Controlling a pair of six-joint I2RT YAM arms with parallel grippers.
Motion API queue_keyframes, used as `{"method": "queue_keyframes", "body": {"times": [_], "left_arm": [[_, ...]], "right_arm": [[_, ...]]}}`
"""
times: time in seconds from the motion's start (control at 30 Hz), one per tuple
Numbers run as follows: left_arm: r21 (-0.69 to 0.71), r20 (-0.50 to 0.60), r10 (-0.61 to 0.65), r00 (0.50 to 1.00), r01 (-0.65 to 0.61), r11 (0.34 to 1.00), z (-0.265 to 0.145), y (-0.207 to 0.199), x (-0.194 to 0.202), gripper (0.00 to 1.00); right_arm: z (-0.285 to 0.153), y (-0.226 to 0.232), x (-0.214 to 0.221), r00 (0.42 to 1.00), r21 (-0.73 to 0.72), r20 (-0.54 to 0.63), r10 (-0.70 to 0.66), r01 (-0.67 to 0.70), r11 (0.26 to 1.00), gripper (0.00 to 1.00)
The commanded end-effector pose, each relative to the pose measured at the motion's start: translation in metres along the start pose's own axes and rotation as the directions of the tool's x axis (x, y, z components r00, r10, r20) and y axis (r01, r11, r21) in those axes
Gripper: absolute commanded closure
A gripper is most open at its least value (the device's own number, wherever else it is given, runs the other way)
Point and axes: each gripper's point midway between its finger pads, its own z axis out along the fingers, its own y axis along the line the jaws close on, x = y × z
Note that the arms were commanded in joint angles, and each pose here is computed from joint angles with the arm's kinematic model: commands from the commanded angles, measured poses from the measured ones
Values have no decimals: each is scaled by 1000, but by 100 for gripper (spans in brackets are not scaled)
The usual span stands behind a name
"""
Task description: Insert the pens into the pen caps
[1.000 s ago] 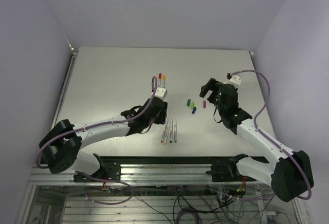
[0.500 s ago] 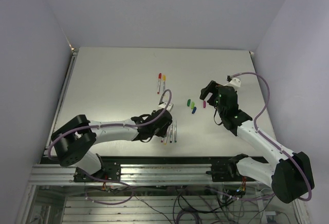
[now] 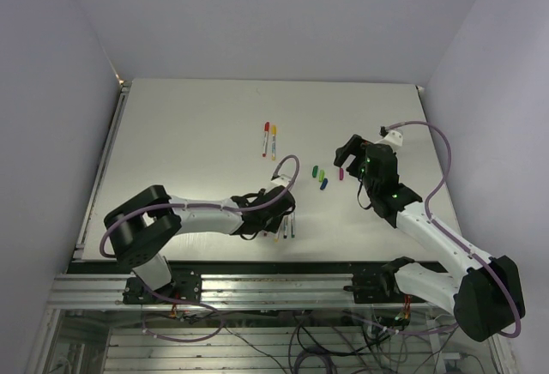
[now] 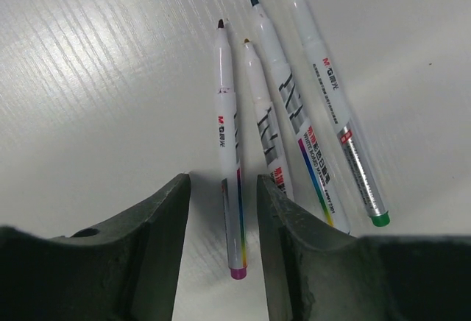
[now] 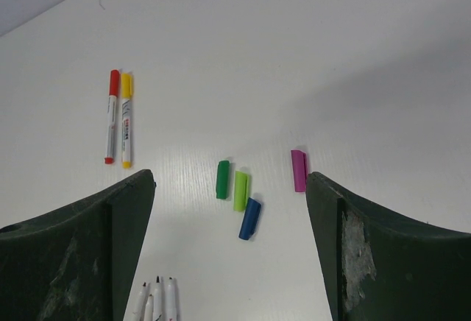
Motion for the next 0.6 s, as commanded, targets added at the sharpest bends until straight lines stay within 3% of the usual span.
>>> {"method": "queue_keyframes", "body": {"times": [0.0, 0.23, 0.33, 0.57], "left_arm": [[-41, -4, 8, 1000, -8, 999, 0, 1, -4, 52], [-195, -150, 50, 987, -79, 978, 2, 29, 25, 70], [-215, -188, 51, 981, -91, 972, 1, 34, 35, 90], [-207, -205, 15, 979, -59, 977, 5, 29, 43, 93]], "right_arm": [[0, -4, -1, 1000, 13, 8, 6, -6, 1000, 17], [0, -8, -2, 1000, 41, 11, 6, -7, 999, 17], [3, -17, 2, 1000, 95, -9, -7, 8, 995, 17], [19, -36, 22, 990, 226, -130, -60, 88, 970, 24]]}}
